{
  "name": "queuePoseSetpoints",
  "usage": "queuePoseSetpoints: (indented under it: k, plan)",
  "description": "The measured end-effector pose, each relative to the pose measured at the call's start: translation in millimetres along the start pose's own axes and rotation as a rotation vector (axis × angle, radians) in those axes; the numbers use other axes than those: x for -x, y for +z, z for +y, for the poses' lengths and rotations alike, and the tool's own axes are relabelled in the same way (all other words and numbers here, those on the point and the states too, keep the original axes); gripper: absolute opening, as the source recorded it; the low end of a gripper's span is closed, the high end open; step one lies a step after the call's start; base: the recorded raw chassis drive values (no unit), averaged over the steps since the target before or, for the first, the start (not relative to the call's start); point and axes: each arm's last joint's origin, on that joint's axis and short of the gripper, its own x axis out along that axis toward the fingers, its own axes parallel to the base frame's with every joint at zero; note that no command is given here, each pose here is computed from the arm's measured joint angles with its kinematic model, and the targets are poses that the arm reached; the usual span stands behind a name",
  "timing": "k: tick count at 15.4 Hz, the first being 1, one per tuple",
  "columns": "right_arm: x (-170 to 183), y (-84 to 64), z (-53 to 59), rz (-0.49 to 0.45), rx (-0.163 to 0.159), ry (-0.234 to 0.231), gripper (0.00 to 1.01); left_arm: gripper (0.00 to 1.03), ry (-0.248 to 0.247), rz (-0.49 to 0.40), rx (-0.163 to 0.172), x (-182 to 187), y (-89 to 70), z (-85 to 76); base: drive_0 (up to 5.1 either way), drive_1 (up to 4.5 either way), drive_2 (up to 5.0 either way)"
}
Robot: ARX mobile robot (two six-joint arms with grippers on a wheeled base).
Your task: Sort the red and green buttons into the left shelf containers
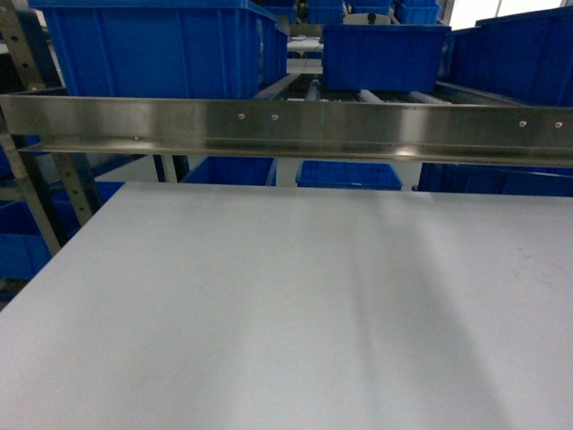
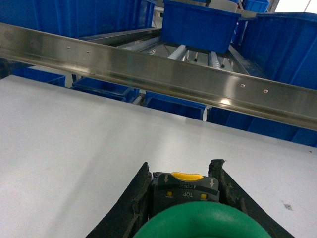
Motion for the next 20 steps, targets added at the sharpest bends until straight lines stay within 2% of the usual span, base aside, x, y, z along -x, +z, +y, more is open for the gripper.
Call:
queuePoseSetpoints:
  k: [11, 20]
  plan:
    - [0.0, 0.1, 0.0, -0.001, 0.000, 0.000, 0.29, 0.27, -0.002, -0.001, 0.000, 0.0, 0.1, -0.1, 0.0, 0.00, 0.0]
    - [-0.1, -0.5, 0.0, 0.005, -0.001, 0.000, 0.29, 0.27, 0.000, 0.001, 0.000, -0.1, -0.2, 0.0, -5.0, 2.50, 2.5]
